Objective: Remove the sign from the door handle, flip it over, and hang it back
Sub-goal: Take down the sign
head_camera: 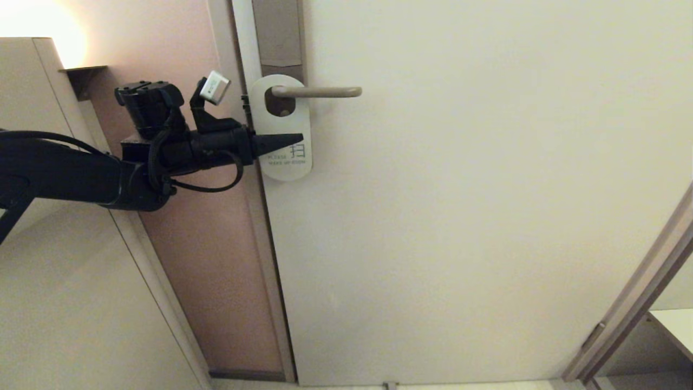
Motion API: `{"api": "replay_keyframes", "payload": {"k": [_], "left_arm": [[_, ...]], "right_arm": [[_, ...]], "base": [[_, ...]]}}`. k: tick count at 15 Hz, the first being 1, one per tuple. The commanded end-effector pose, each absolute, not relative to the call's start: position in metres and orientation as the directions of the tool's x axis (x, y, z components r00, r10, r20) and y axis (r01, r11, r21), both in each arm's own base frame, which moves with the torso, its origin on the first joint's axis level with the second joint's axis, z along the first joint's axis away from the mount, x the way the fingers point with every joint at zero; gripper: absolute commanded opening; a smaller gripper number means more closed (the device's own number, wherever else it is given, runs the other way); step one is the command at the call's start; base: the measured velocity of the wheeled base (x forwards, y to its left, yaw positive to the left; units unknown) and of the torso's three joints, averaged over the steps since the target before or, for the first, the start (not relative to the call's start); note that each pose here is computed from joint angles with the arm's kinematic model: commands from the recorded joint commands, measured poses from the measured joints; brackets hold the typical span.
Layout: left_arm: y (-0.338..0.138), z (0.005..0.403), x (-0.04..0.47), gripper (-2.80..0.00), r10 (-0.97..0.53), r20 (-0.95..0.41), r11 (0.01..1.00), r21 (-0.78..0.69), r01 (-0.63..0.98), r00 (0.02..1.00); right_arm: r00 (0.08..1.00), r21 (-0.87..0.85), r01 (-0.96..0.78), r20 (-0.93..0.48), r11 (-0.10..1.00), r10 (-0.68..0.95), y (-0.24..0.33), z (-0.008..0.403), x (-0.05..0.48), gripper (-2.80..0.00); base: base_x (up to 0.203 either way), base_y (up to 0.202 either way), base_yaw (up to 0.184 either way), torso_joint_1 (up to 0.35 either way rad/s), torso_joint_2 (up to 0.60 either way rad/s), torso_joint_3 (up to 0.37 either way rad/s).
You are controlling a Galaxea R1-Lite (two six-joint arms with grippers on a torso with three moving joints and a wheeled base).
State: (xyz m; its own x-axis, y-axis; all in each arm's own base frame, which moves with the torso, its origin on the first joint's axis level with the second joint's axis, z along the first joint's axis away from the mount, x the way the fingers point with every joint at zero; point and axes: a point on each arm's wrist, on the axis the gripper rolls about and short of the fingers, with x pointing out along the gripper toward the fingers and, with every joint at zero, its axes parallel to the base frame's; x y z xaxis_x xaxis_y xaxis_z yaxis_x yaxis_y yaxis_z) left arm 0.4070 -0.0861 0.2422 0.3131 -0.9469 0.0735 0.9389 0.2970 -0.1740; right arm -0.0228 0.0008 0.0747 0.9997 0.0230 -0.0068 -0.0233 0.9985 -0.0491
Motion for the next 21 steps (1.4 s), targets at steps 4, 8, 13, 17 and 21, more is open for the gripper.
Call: {"api": "replay_keyframes", "payload": {"k": [4, 8, 13, 17, 21], "left_arm": [[-0.086, 0.249, 0.404, -2.80, -0.950, 0.090, 0.283, -0.168, 0.944, 0.301], [-0.087, 0.261, 0.396, -2.80, -0.952, 0.102, 0.274, -0.144, 0.951, 0.289], [-0.086, 0.266, 0.392, -2.80, -0.952, 0.106, 0.273, -0.136, 0.952, 0.288], [-0.087, 0.267, 0.391, -2.80, -0.952, 0.107, 0.271, -0.132, 0.954, 0.285], [-0.088, 0.270, 0.388, -2.80, -0.955, 0.109, 0.262, -0.124, 0.957, 0.276]], "right_arm": [[1.000, -0.049, -0.024, -0.007, 0.999, 0.024, 0.001, 0.075, -0.023, -2.80], [1.000, -0.050, -0.024, -0.008, 0.998, 0.024, 0.001, 0.075, -0.023, -2.80], [1.000, -0.050, -0.023, -0.008, 0.998, 0.023, 0.001, 0.075, -0.023, -2.80], [1.000, -0.050, -0.023, -0.008, 0.998, 0.023, 0.001, 0.075, -0.023, -2.80], [1.000, -0.049, -0.023, -0.008, 0.999, 0.023, 0.001, 0.075, -0.023, -2.80]], "base": [[0.000, 0.000, 0.000, 0.000, 0.00, 0.000], [0.000, 0.000, 0.000, 0.000, 0.00, 0.000], [0.000, 0.000, 0.000, 0.000, 0.00, 0.000], [0.000, 0.000, 0.000, 0.000, 0.00, 0.000], [0.000, 0.000, 0.000, 0.000, 0.00, 0.000]]}}
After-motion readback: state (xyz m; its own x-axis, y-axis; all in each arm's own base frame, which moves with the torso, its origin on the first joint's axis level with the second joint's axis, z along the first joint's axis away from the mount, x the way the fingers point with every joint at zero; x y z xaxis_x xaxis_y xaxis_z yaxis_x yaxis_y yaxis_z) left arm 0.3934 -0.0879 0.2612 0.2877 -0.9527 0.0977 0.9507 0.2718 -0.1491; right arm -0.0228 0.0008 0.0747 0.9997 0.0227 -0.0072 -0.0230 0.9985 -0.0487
